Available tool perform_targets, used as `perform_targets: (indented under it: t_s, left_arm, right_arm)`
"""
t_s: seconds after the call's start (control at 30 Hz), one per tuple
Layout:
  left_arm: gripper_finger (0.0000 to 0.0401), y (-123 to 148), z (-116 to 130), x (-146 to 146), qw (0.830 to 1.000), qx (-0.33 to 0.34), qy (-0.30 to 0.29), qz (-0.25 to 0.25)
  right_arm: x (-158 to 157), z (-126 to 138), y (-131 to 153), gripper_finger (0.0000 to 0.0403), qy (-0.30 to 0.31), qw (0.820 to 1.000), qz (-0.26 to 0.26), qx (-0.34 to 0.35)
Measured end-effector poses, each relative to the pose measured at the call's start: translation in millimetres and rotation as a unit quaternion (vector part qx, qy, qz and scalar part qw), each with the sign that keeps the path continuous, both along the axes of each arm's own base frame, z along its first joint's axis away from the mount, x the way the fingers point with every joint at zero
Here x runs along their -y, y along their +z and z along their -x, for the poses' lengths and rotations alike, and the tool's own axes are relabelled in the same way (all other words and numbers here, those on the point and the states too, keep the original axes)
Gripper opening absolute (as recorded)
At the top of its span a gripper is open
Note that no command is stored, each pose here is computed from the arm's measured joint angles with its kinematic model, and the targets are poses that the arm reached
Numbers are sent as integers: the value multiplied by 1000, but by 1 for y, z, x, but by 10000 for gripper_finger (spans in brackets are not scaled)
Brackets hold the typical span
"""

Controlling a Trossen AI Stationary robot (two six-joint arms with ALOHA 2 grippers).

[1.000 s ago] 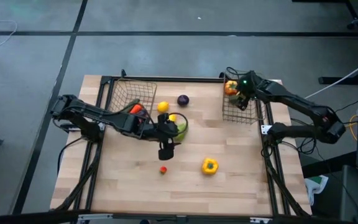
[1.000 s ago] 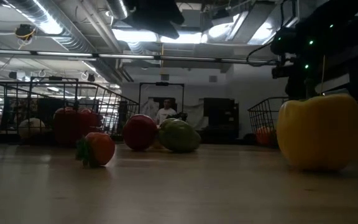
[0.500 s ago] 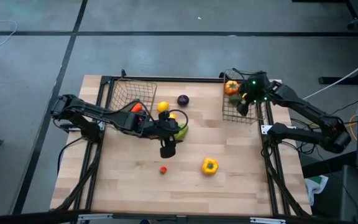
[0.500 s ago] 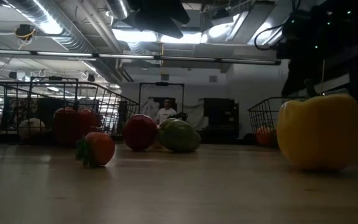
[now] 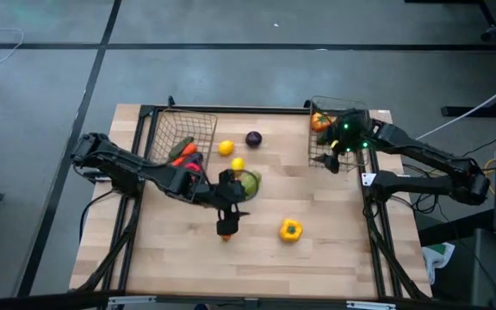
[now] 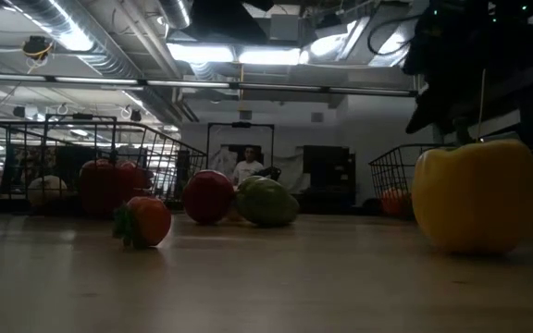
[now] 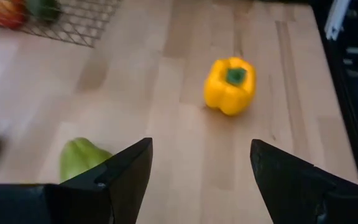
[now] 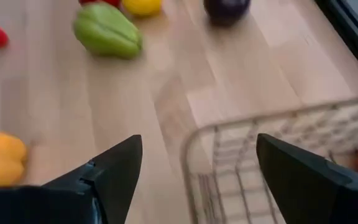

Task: Sort produce into baskets
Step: Put the bottom red tomato into the right gold wire basket

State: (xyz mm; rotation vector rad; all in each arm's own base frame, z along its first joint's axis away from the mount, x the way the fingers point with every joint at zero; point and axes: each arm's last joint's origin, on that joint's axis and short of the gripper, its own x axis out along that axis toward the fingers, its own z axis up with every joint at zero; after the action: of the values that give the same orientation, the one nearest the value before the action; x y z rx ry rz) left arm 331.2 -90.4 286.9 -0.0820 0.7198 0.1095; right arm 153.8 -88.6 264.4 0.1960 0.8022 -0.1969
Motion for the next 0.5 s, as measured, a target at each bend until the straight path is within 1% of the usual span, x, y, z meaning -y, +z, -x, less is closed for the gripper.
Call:
perform_targets:
  t_s: [0.2,0.37,0.5]
  left_arm:
    - [266,-21,-3,24,999,-35,-25,7]
    - [266,-43,-4,43,996,-78,-47,17]
    - [266,-55,-3,56,993,-100,-63,19]
  right_arm:
    - [-16,-15,6,315,16,999,-4,39]
    - [-29,-22,8,315,30,998,-27,52]
    - [-38,-25,8,315,39,997,-47,53]
